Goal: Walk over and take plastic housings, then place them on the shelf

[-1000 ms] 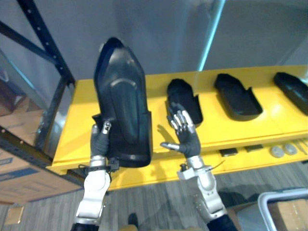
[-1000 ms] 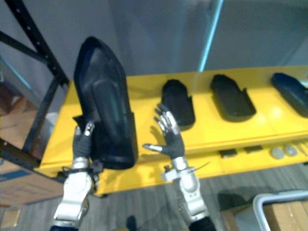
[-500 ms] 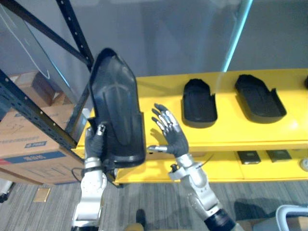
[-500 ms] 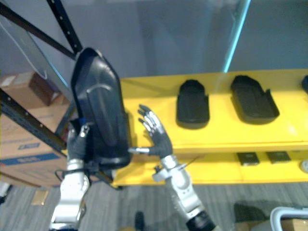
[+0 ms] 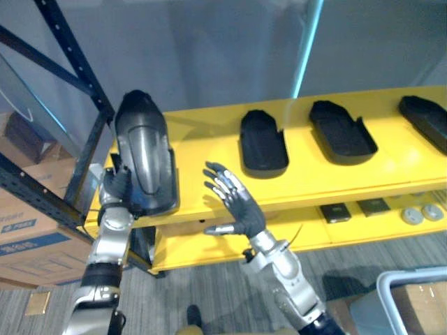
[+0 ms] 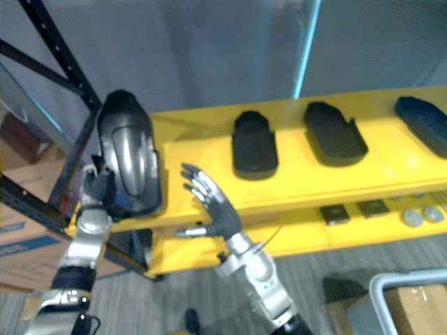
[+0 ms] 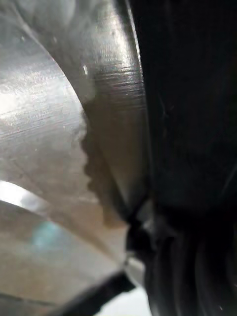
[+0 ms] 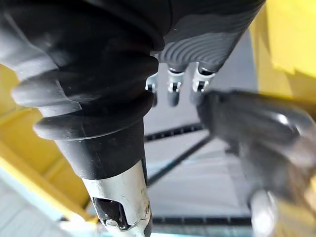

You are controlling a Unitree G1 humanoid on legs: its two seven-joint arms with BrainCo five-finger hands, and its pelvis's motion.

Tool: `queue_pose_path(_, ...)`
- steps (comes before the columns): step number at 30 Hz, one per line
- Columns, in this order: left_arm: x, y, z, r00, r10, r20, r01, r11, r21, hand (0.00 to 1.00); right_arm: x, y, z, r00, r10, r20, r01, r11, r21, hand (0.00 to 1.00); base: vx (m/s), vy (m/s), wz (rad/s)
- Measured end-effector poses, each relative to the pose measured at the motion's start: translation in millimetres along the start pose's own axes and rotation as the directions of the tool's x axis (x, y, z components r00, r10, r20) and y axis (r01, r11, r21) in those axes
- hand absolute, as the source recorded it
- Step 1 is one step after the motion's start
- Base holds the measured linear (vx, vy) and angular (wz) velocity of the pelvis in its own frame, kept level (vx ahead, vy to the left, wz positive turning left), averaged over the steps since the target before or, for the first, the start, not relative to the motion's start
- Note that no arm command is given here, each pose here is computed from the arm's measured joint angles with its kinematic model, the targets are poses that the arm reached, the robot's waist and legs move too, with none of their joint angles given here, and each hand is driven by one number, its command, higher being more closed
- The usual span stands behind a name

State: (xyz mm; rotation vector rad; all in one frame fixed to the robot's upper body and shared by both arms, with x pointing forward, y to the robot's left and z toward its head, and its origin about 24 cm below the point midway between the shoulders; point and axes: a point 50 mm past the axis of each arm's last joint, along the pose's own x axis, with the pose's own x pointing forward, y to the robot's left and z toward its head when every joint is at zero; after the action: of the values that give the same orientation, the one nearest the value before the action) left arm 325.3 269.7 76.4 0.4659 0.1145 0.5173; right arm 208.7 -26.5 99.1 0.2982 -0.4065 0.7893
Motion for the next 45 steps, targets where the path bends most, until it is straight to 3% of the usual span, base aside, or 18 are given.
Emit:
queue_pose_path(12,29,1,14,0.996,-0.017,-0.086,0.019,1.0,0.024,1.0,-16,13,4,0.98,0.188,-0.062,-0.182,0.98,0.083,0.0,-0.03,-0.008,-0.1)
queue_pose_path(19,51,35,27,0.989,0.067,-0.133,-0.062,0.997,0.043,1.0,-14,18,19,0.968,0.249,-0.007,-0.248,0.966,0.069,0.0,-0.01,0.007,-0.1)
queue_pose_path(32,67,44,73,0.994,0.073,-0.077,-0.07,0.997,0.037,1.0,-15,15,26,0.963,0.269,0.0,-0.268,0.962,0.043,0.0,0.0,-0.004,-0.03)
queue_pose_path(45,70,51,75,0.991,0.083,-0.108,-0.082,0.997,0.013,1.0,-16,9,28,0.966,0.258,-0.008,-0.257,0.965,0.058,0.0,0.0,-0.007,-0.05)
